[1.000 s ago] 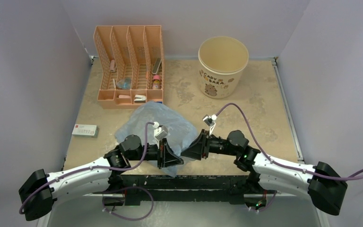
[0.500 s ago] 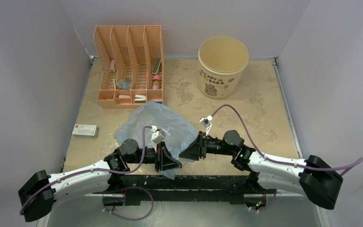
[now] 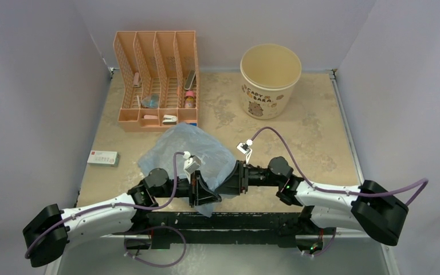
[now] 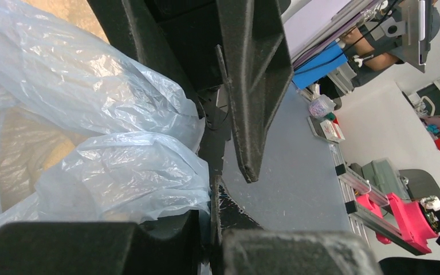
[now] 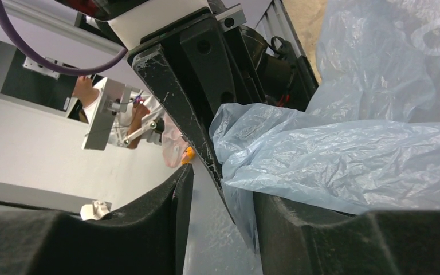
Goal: Put the trash bags into the trash bin
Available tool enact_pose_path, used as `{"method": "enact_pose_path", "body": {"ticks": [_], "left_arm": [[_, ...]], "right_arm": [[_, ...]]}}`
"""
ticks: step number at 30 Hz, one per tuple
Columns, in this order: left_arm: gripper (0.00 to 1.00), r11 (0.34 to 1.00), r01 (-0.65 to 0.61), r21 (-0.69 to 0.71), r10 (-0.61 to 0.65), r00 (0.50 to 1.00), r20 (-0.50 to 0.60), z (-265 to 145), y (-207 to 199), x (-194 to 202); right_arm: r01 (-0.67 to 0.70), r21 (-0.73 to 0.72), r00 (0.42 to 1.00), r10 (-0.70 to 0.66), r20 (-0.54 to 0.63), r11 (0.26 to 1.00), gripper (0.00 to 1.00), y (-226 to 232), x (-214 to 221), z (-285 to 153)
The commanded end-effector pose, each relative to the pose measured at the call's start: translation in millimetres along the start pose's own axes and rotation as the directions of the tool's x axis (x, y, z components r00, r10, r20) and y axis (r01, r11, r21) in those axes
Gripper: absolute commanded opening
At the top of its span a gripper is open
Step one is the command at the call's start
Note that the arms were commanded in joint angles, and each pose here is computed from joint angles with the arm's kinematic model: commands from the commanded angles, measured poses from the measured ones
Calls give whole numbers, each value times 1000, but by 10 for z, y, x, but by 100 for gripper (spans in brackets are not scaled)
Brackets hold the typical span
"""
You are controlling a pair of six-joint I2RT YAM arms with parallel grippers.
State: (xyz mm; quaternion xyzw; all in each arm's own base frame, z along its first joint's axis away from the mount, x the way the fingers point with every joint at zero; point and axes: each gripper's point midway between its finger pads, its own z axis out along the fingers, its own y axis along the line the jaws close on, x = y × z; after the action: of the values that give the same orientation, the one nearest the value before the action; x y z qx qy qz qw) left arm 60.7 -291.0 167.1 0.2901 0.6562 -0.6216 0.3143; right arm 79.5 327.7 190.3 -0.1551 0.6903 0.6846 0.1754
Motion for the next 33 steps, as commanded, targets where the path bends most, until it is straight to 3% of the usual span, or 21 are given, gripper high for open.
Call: {"method": "enact_pose_path", "body": {"ticks": [1,2,5,6,13,15,16,23,25,33], "left_arm": [[4,997,-70,41,66,994,84,21,-98,-187],[5,997,-70,41,67,994,88,22,-100,-195],[7,997,-61,47,57,996,75,33,-97,-169],[8,997,-55,51,51,996,68,30,-101,-152],[28,999,-18,35,16,999,40,-52,-92,-42],[29,999,-24,29,23,999,34,-78,-95,-29],[28,999,-27,24,27,999,35,-88,-94,-31],[1,998,-55,25,53,996,72,-90,-98,-96],[0,998,-55,24,54,996,74,-75,-91,-106],[0,999,-41,21,39,996,74,-58,-56,-77]], "right_arm": [[51,-123,999,-50,13,991,42,350,-141,61],[47,-114,999,-46,19,992,36,325,-147,64],[31,-92,997,-25,68,995,5,283,-201,45],[19,-80,996,-12,88,997,0,267,-223,32],[-11,24,961,4,277,1000,0,214,-508,-116],[-5,47,954,-10,300,999,0,220,-554,-148],[-4,49,952,-11,305,999,0,229,-563,-158],[-4,34,962,-5,273,999,0,223,-495,-143],[1,16,964,-5,266,1000,1,227,-474,-132],[42,-123,988,-23,156,992,33,411,-243,-132]]}}
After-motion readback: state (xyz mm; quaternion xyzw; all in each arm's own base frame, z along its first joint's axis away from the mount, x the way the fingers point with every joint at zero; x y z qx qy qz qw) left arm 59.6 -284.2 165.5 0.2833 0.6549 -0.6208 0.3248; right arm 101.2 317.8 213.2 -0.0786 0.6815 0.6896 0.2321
